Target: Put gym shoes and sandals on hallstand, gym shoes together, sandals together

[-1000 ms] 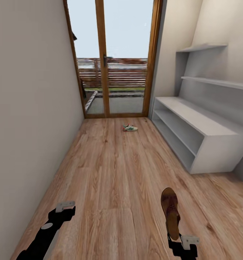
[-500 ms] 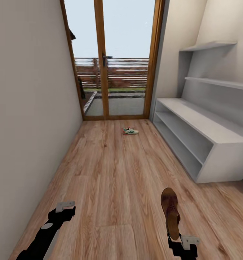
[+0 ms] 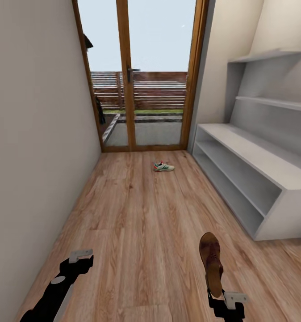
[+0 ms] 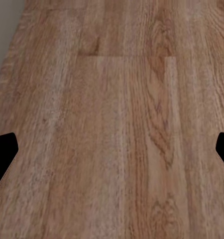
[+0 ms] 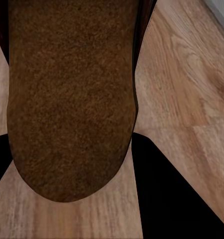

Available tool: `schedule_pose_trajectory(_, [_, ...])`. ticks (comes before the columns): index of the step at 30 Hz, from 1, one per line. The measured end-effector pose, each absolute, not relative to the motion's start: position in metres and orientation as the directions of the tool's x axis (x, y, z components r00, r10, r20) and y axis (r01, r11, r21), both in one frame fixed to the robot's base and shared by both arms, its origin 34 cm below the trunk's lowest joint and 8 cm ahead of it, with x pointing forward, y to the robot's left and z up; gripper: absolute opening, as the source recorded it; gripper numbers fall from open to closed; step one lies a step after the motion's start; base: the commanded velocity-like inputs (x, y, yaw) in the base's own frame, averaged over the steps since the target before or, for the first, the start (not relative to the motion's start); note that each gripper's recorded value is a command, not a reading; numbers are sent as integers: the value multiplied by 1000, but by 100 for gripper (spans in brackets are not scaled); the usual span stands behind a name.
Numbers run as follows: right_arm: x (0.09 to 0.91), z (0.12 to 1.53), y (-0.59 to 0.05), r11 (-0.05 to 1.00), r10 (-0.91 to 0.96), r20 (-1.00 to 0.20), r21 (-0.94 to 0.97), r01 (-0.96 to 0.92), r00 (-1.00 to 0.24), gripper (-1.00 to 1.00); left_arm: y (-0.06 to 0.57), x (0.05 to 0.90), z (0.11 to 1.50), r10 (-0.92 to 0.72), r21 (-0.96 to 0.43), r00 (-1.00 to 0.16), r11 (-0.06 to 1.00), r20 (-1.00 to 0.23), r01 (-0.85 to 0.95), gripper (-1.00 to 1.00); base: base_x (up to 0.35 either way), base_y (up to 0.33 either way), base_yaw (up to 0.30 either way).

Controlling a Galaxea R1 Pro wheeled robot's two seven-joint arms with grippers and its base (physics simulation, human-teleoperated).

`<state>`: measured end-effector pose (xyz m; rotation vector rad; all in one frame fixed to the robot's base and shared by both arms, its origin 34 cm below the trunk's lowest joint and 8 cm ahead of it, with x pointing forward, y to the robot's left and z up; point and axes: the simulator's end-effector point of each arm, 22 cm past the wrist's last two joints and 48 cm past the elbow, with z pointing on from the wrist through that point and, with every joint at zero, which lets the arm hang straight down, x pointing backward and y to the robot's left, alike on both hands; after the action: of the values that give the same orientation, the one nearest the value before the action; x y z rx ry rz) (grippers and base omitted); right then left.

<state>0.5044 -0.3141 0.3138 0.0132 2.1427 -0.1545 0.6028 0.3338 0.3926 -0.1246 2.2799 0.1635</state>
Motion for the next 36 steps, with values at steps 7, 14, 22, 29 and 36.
schedule_pose_trajectory(7, [504,314,-314,992,-51,-836,-106,69,-546,-100,334,603,392,-36,77,-654,987,-756,-143,100,339,73,0])
schedule_pose_trajectory(14, [504,314,-314,992,-51,-836,-106,70,-546,-100,333,603,392,-37,76,-654,987,-756,-143,100,339,74,0])
schedule_pose_trajectory(22, [504,314,-314,992,-52,-836,-106,68,-546,-100,333,603,392,-37,76,-654,987,-755,-143,100,339,97,0])
schedule_pose_trajectory(29, [504,314,-314,992,-52,-836,-106,68,-546,-100,333,602,392,-37,76,-655,987,-755,-143,100,339,117,0])
schedule_pose_trajectory(36, [504,314,-313,992,-53,-836,-105,65,-546,-100,333,602,392,-37,76,-654,987,-755,-143,100,339,119,0])
